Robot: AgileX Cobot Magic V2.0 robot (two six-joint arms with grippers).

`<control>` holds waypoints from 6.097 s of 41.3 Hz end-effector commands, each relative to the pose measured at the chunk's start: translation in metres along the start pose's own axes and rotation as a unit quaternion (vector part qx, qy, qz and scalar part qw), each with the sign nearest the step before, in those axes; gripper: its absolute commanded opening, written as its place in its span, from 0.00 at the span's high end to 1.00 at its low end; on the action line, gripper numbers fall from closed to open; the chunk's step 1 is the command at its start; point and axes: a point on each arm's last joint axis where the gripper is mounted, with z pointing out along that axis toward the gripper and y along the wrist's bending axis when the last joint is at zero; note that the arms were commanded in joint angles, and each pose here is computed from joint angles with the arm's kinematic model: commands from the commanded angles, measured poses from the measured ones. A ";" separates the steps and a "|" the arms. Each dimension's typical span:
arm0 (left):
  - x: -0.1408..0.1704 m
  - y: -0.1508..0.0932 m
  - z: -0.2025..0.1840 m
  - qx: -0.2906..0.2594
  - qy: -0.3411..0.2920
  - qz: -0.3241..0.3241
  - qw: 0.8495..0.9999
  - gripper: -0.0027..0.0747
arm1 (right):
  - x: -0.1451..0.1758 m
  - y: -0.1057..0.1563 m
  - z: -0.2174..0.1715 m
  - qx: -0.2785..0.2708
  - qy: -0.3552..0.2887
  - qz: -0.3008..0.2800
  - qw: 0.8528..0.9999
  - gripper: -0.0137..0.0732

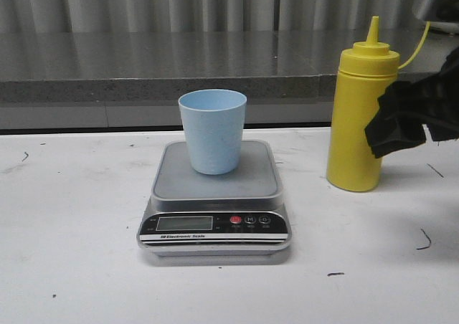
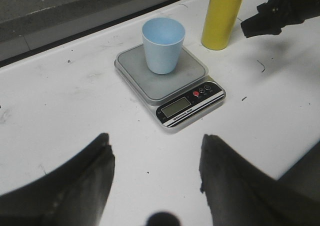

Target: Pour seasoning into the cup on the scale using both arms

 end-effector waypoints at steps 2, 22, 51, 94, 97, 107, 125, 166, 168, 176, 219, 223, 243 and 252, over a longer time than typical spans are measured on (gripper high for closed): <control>-0.013 0.000 -0.005 0.000 -0.050 -0.006 0.999 0.48 | -0.017 0.026 -0.027 -0.037 -0.042 -0.003 0.998 0.15; -0.013 0.000 -0.005 0.000 -0.050 -0.006 0.999 0.48 | -0.020 0.018 -0.042 -0.041 -0.035 -0.066 0.996 0.16; -0.013 0.000 -0.005 0.000 -0.050 -0.006 0.999 0.48 | -0.019 0.018 -0.044 -0.074 -0.027 -0.085 0.993 0.16; -0.013 0.000 -0.005 0.000 -0.050 -0.006 0.999 0.48 | -0.008 0.018 -0.157 0.025 -0.102 -0.077 0.992 0.16; -0.013 0.000 -0.005 0.000 -0.050 -0.006 0.999 0.48 | -0.004 0.019 -0.167 0.023 -0.099 -0.078 0.992 0.16; -0.013 0.000 -0.005 0.000 -0.050 -0.007 0.999 0.48 | 0.001 0.027 -0.191 -0.006 -0.017 -0.074 0.997 0.16; -0.013 0.000 -0.005 0.000 -0.050 -0.007 0.999 0.48 | -0.015 0.036 -0.209 -0.038 -0.029 -0.073 0.996 0.21; -0.016 0.000 -0.005 -0.002 -0.067 -0.007 0.998 0.99 | -0.021 0.036 -0.209 -0.041 -0.063 -0.071 0.995 0.98; -0.016 0.000 -0.005 -0.002 -0.067 -0.007 0.998 0.99 | -0.021 0.036 -0.209 -0.041 -0.063 -0.071 0.995 0.98; -0.014 0.002 -0.007 -0.017 -0.095 0.006 0.995 0.99 | -0.020 0.036 -0.209 -0.041 -0.062 -0.071 0.995 0.98; 0.130 0.039 0.051 -0.276 -0.302 -0.072 0.910 0.99 | -0.020 0.036 -0.209 -0.040 -0.061 -0.071 0.995 0.98; 0.130 0.039 0.051 -0.266 -0.306 -0.084 0.910 0.99 | -0.020 0.036 -0.209 -0.040 -0.061 -0.071 0.995 0.98; 0.130 0.038 0.052 -0.263 -0.301 -0.080 0.913 0.99 | -0.020 0.036 -0.209 -0.040 -0.061 -0.071 0.995 0.98; 0.130 0.038 0.052 -0.264 -0.300 -0.075 0.914 0.99 | -0.020 0.036 -0.209 -0.040 -0.061 -0.071 0.995 0.98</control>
